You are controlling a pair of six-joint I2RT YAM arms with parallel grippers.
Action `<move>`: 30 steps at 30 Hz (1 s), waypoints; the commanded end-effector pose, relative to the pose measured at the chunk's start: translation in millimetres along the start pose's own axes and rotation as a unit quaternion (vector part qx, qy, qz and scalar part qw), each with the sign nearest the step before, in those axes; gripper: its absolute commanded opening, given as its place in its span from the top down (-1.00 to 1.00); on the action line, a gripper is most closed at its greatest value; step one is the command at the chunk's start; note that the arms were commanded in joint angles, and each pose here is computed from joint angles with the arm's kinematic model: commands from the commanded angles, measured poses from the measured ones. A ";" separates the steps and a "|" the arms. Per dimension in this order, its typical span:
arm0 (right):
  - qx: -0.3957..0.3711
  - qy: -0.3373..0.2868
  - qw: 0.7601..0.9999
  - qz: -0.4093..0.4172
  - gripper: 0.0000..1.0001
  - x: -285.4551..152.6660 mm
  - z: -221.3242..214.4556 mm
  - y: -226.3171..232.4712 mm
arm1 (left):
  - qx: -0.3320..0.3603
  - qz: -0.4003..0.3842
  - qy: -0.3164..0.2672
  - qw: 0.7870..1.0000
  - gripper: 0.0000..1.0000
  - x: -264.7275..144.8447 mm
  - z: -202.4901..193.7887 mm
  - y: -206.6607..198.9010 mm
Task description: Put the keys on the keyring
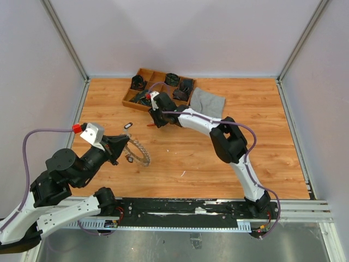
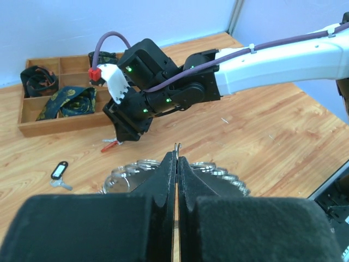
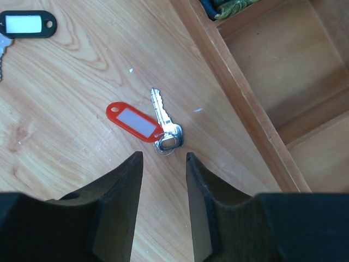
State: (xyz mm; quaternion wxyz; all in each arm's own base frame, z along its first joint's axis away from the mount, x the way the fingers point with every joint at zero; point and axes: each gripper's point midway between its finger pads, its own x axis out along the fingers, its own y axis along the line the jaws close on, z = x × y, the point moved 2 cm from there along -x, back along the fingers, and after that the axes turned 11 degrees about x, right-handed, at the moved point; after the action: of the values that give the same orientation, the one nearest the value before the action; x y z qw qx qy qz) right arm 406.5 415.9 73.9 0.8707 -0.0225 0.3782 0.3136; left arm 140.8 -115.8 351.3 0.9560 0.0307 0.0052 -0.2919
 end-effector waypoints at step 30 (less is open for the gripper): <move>-0.099 0.045 0.994 -0.026 0.60 29.7 -18.3 4.0 | -0.021 0.017 -0.043 0.999 0.99 -7.0 16.7 8.3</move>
State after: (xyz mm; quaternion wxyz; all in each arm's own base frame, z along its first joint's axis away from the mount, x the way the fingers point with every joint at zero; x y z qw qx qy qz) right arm 409.3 431.8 45.7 0.8533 -0.1145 0.3877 0.3292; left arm 139.8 -108.9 353.8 0.9590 0.0242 -0.0027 -0.2824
